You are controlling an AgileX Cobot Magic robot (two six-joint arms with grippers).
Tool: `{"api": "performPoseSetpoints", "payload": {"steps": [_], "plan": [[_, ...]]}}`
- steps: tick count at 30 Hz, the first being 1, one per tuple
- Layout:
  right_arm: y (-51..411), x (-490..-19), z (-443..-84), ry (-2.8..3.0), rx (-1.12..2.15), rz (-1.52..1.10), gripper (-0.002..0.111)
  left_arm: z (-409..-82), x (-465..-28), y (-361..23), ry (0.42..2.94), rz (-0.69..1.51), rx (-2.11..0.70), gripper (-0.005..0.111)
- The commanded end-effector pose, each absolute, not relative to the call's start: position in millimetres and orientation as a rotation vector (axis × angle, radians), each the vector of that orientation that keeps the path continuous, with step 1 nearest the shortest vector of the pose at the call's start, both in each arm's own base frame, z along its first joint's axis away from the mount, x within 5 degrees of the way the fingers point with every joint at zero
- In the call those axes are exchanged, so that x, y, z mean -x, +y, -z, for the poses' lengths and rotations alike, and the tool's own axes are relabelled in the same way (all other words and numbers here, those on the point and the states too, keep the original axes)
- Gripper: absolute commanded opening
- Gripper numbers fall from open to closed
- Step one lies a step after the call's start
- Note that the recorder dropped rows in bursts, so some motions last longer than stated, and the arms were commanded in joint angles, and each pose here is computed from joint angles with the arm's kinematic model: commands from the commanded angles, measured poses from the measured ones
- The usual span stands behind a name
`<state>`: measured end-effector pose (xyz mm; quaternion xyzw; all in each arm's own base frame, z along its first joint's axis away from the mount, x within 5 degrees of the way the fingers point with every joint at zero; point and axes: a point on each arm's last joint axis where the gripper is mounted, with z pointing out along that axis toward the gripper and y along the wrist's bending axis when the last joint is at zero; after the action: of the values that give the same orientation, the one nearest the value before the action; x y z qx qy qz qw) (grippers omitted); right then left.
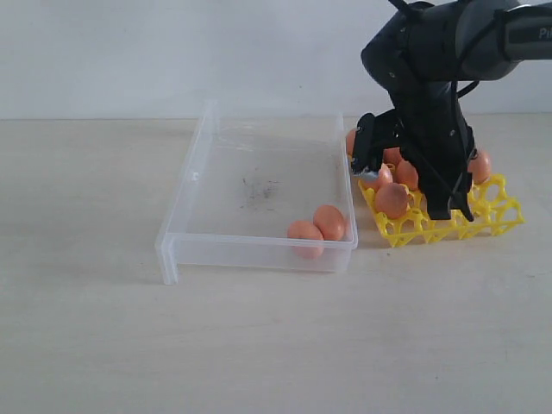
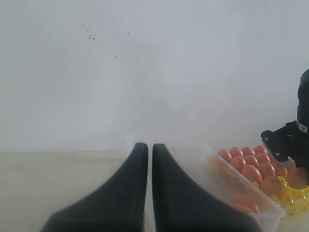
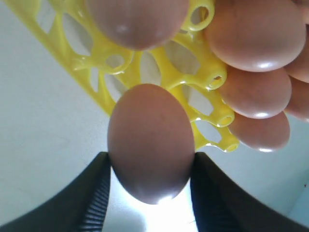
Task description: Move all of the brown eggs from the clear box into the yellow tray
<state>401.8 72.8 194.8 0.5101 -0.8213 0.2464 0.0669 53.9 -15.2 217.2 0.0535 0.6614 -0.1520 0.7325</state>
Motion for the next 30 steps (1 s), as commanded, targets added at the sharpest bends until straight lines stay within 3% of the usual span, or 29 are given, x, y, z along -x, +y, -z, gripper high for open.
{"api": "performPoseSetpoints", "payload": {"steps": [1,13,15,17,18,20,25,26,28,29,30], "plan": [[75,-401,-196,-2.5,-1.533,-0.701,0.0,-217,-54,-14,1.443,0.327,-0.108,0.004],[70,-404,-199,-2.461,-1.534,-0.801,0.001,-217,-54,-14,1.443,0.327,-0.108,0.004],[71,-403,-198,-2.463,-1.532,-0.792,0.014,-217,-54,-14,1.443,0.327,-0.108,0.004],[70,-404,-195,-2.477,-1.502,-0.8,0.044,-217,-54,-14,1.443,0.327,-0.108,0.004],[70,-404,-195,-2.493,-1.483,-0.803,0.053,-217,-54,-14,1.443,0.327,-0.108,0.004],[69,-405,-196,-2.506,-1.454,-0.839,0.063,-217,-54,-14,1.443,0.327,-0.108,0.004],[55,-416,-212,-2.448,-1.363,-1.214,0.063,-217,-54,-14,1.443,0.327,-0.108,0.004],[48,-422,-228,-2.499,-1.215,-1.48,0.063,-217,-54,-14,1.443,0.327,-0.108,0.004],[41,-428,-257,-2.785,-0.95,-1.748,0.062,-217,-54,-14,1.443,0.327,-0.108,0.004],[39,-428,-266,-2.906,-0.884,-1.743,0.059,-217,-54,-14,1.443,0.327,-0.108,0.004],[32,-421,-285,-3.271,-0.598,-1.549,0.044,-217,-54,-14,1.443,0.327,-0.108,0.004]]}}
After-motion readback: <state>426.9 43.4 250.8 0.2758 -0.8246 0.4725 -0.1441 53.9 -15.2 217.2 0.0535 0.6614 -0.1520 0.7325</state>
